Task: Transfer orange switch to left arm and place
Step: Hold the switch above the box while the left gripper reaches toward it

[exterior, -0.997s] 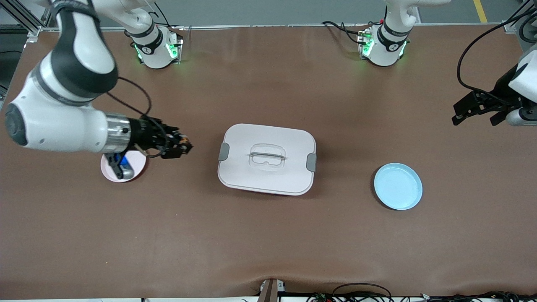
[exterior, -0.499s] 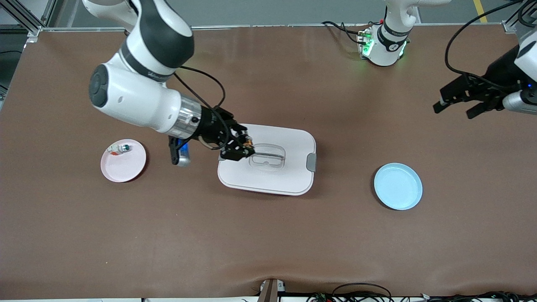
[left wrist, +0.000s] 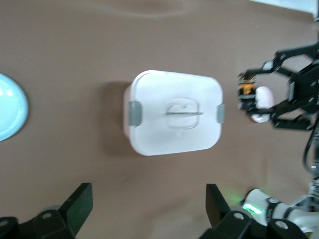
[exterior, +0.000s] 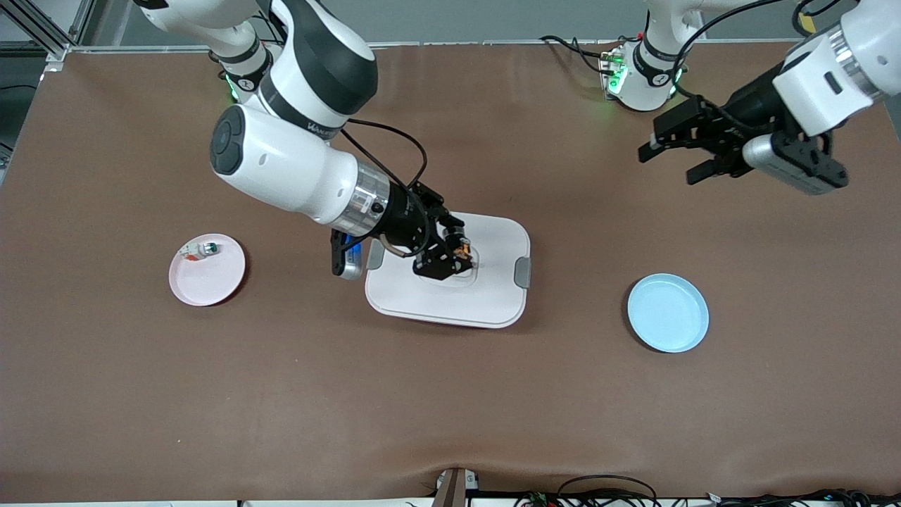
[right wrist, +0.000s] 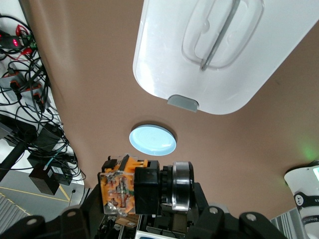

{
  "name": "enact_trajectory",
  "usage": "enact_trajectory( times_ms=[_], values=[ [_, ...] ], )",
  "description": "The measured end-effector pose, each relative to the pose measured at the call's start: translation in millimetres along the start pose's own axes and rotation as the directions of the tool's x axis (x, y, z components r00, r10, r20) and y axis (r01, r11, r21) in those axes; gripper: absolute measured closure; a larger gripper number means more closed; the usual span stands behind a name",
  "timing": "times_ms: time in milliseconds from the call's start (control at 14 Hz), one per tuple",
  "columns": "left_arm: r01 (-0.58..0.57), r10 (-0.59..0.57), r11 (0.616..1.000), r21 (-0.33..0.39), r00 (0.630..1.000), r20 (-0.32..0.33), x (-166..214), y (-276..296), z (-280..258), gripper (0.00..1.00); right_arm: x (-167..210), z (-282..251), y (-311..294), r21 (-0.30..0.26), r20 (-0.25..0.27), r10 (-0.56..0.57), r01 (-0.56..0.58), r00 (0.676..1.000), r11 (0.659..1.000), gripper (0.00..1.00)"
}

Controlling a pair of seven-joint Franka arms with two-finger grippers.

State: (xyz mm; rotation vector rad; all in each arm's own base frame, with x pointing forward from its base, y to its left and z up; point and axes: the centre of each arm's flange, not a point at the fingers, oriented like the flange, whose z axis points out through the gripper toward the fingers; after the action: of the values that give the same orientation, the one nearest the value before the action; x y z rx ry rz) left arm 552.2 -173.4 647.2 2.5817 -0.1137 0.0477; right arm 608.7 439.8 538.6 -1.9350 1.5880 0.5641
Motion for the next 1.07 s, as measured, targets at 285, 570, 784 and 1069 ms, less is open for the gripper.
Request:
enact_trajectory(
  times_ms=[285, 570, 784, 1069],
  values=[
    [0.048, -0.050, 0.987, -0.153, 0.999, -0.006, 33, 4, 54, 0.00, -9, 0, 2, 0.006, 0.013, 0.028, -0.028, 1.000, 1.000, 0.28],
    [0.074, -0.079, 0.969, -0.237, 0.997, -0.015, 53, 18, 112, 0.00, -26, 4, 4, 0.071, 0.040, 0.027, -0.030, 0.999, 0.997, 0.28],
    [0.060, -0.076, 0.964, -0.260, 0.996, -0.051, 58, 35, 135, 0.00, -34, 10, 8, 0.075, 0.046, 0.026, -0.030, 0.999, 0.997, 0.28],
    [0.070, -0.093, 0.956, -0.285, 0.993, -0.069, 66, 39, 148, 0.00, -35, 16, 9, 0.072, 0.046, 0.030, -0.034, 0.998, 0.997, 0.28]
  ],
)
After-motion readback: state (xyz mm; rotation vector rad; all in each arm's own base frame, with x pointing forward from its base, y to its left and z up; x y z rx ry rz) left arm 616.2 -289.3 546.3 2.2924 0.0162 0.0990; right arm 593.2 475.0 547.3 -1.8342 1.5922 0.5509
